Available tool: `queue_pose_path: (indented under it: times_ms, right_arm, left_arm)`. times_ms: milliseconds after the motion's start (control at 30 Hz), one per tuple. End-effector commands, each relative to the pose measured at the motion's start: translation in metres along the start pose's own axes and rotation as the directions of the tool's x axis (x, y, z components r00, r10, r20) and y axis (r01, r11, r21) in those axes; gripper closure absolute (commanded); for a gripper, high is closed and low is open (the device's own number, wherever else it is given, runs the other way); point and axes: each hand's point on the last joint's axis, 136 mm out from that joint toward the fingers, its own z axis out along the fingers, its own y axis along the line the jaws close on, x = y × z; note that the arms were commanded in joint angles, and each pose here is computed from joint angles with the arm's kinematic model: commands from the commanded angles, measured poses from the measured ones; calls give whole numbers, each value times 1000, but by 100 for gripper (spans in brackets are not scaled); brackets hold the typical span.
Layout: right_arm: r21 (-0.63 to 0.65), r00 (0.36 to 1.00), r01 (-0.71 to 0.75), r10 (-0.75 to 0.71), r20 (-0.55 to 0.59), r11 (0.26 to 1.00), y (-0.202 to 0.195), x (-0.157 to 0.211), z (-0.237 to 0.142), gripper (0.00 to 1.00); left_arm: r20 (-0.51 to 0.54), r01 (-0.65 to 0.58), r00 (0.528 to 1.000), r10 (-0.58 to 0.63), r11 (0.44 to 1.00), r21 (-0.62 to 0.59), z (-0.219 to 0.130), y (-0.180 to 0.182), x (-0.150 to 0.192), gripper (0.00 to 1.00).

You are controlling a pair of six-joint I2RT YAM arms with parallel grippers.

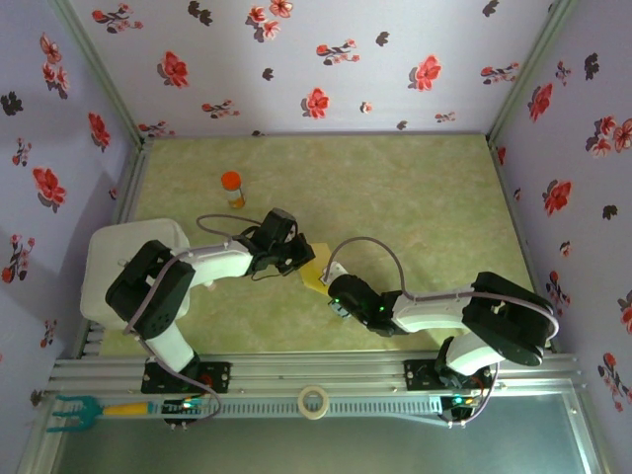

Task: Fold a paper plane with a square sheet of paper (pick it up from the middle)
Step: Fourth fold the wing at the center of the table.

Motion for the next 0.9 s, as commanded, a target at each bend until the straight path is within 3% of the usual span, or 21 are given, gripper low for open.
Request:
queue_pose_path:
  times_ms: [0, 233, 300, 367, 533, 733, 867]
  right_arm:
    - [0, 1000, -11, 11, 13, 1000, 3, -4, 1, 85]
    - [-6, 1000, -25, 25, 16, 1000, 4, -5, 2, 90]
    - [-12, 999, -45, 45, 17, 999, 4, -6, 2, 91]
    - [-30, 997, -81, 81, 5, 996, 6, -3, 5, 92]
    - [-119, 977, -214, 211, -37, 970, 11, 2, 16, 93]
    - [-208, 930, -365, 363, -49, 908, 9, 0, 18, 94]
    - [-243, 905, -425, 418, -84, 872, 9, 3, 21, 93]
  left_arm:
    - [2, 4, 1000, -4, 1000, 13, -3, -8, -2, 94]
    - [6, 3, 1000, -3, 1000, 17, -4, -10, -4, 90]
    - [16, -4, 1000, 3, 1000, 28, -6, -13, -5, 81]
    - [44, -12, 999, 10, 999, 37, -12, -15, -8, 65]
    - [139, -23, 990, 20, 999, 25, -35, -12, -17, 47]
    - [195, -35, 980, 33, 999, 6, -52, -7, -22, 46]
    - [178, -37, 983, 35, 999, 3, -48, -4, -19, 50]
